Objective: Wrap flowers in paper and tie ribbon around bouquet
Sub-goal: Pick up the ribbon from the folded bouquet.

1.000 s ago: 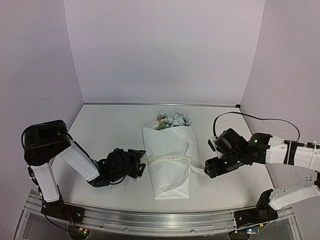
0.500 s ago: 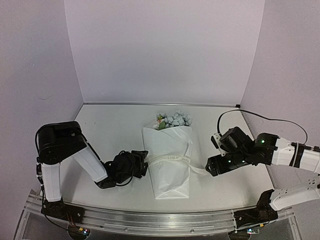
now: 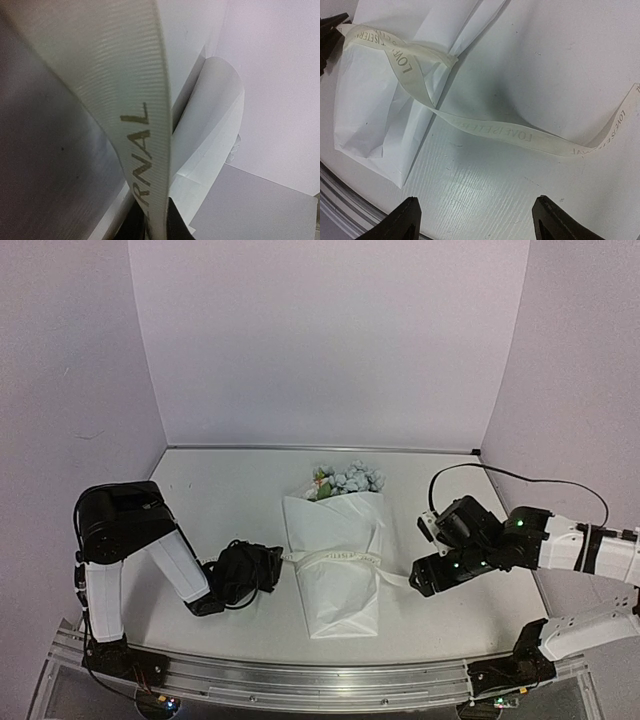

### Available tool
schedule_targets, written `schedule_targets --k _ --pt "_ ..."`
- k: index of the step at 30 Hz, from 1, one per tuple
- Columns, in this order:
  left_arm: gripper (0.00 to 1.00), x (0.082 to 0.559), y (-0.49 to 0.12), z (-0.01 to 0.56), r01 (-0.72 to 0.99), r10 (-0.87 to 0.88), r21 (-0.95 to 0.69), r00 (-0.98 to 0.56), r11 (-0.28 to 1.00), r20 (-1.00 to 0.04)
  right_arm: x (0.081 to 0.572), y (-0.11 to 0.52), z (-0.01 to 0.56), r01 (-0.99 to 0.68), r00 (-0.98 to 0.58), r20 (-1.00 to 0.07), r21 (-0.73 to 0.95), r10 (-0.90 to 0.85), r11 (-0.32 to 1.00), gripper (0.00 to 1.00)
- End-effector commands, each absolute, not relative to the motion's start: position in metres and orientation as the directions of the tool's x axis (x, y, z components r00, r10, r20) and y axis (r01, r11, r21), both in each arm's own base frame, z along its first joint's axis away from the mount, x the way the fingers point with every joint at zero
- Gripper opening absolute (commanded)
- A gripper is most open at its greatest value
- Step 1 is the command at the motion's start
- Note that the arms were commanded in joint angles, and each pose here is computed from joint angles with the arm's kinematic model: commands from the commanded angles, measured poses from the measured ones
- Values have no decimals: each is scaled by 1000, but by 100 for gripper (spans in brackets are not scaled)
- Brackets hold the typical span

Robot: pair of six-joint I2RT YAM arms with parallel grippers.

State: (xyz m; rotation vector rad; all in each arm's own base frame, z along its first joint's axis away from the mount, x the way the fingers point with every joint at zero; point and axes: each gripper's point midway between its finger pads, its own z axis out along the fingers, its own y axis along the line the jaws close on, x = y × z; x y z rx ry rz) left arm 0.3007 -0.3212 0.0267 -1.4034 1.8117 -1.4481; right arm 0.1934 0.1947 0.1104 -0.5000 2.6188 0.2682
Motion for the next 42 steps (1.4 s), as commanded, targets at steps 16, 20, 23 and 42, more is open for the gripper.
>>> schedule_targets --k 16,20,23,42 --pt "2 317 -311 49 -420 -864 -897 -392 -138 316 217 248 78 -810 -518 -397 -57 -757 584 83" --pt "2 318 -310 53 -411 -866 -903 -398 -127 303 231 254 65 -837 -452 -391 -125 -802 533 83" --pt "2 318 -308 54 -408 -868 -904 -396 -126 300 241 258 58 -843 -429 -377 -158 -821 513 82" --pt "0 312 -312 55 -404 -854 -914 -462 -38 240 281 238 62 -717 -478 -363 -365 -800 594 0"
